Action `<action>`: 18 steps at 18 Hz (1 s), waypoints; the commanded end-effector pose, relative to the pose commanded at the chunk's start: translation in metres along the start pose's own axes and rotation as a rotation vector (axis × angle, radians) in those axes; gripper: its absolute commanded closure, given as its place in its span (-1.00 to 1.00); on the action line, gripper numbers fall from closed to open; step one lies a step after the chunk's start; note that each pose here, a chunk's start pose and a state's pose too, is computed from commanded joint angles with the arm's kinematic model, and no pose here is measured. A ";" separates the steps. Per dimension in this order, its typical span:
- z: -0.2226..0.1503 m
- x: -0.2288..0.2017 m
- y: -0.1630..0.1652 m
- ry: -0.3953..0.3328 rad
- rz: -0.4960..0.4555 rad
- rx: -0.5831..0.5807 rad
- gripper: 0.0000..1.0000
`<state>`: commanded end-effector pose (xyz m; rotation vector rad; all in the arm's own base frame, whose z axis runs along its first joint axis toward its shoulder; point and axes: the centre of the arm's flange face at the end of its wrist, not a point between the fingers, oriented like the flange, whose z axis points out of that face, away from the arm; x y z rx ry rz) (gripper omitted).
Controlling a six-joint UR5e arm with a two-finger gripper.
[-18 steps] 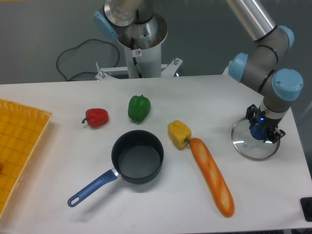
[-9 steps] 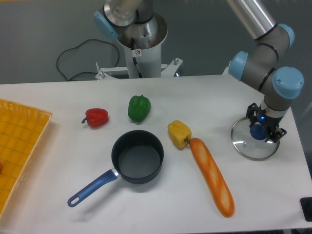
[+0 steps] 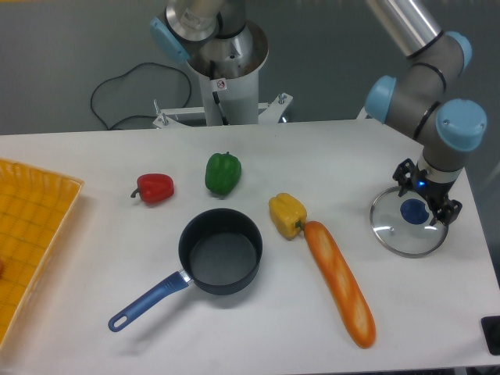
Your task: Place the lid on the table
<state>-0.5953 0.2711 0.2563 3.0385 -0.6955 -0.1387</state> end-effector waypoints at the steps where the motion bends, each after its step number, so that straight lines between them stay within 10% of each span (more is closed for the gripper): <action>1: -0.006 0.008 -0.003 0.001 -0.002 0.000 -1.00; 18: -0.072 0.005 -0.008 0.114 -0.010 0.030 -1.00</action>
